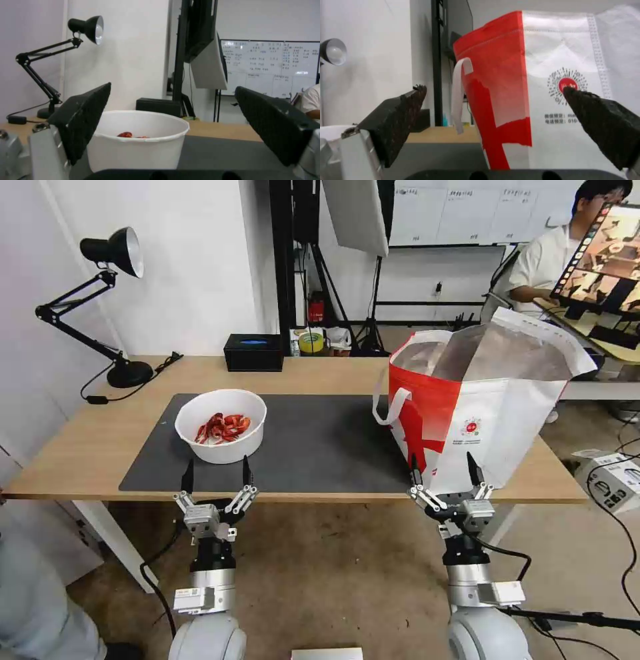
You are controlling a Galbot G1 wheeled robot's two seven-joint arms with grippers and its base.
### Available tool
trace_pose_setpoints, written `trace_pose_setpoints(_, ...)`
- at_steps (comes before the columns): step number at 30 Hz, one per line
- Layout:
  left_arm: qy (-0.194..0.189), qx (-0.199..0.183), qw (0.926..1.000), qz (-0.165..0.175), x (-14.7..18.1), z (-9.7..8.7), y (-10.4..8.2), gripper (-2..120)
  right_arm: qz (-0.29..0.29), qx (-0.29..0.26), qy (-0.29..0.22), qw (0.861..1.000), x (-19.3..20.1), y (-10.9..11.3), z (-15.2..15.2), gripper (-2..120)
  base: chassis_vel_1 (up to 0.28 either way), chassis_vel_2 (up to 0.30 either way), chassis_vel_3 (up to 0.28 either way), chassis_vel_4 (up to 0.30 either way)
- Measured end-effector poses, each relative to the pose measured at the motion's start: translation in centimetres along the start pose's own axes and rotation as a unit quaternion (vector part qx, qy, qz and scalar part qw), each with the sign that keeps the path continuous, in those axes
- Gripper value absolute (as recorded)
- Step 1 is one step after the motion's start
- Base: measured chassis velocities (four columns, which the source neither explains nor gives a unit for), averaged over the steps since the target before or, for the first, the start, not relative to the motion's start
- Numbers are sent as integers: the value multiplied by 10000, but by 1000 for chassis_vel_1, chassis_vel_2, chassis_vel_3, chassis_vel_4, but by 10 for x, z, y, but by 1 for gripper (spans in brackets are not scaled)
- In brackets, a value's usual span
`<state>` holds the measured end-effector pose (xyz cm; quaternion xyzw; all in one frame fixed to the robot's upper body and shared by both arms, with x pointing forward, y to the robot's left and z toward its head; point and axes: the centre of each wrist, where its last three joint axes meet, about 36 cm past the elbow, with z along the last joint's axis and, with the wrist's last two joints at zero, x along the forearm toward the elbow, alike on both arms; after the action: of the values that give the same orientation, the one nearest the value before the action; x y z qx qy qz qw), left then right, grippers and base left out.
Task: Pick up the trash from the table and place it into the takeout bag.
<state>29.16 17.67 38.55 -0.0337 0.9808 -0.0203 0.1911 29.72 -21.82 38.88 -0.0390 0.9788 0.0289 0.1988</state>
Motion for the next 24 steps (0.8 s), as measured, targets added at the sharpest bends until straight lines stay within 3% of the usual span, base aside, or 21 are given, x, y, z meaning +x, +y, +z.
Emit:
trace_pose_setpoints(19,-50,9,10000,-23,-1,-5,1,100,-59,-2,-4,10000,4,3,-8,100,0,0,0,0)
trace_pose_setpoints(24,-24,-67,9998,-187,-7,-10,6,100,-85,54,68,9999,8,3,-6,100,0,0,0,0)
